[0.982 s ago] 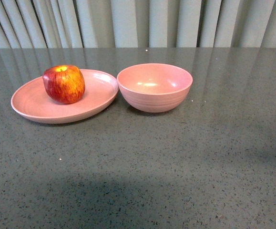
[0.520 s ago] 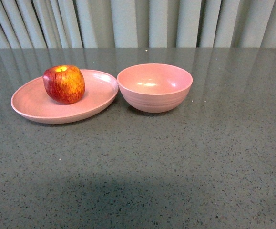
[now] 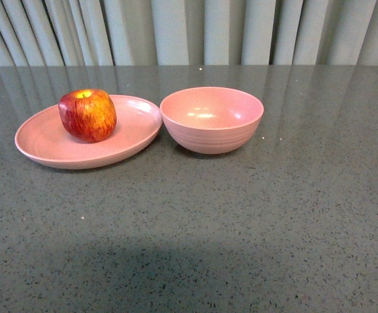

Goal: Move apple from plate to bowl

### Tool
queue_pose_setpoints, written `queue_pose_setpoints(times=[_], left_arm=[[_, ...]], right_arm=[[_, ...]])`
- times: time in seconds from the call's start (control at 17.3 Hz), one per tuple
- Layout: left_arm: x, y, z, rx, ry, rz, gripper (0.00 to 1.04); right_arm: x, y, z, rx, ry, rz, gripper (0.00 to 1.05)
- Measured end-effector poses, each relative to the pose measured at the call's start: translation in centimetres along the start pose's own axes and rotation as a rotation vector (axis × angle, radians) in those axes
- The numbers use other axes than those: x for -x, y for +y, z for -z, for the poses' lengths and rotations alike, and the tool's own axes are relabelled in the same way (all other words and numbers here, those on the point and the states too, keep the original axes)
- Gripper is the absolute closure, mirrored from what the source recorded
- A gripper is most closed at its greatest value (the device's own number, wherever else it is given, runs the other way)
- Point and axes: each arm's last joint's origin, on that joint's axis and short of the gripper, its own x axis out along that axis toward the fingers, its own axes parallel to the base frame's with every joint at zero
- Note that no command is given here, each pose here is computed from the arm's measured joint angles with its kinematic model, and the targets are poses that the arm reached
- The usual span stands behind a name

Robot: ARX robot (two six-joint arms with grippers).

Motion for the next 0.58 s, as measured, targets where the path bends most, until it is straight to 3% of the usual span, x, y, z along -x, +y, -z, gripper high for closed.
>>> queue_pose_setpoints(times=[0.58], left_arm=[[0.0, 0.0, 0.0, 0.0, 0.0, 0.0, 0.07]], right_arm=[[1.8, 0.0, 1.2, 0.003, -0.011, 0.0, 1.03]])
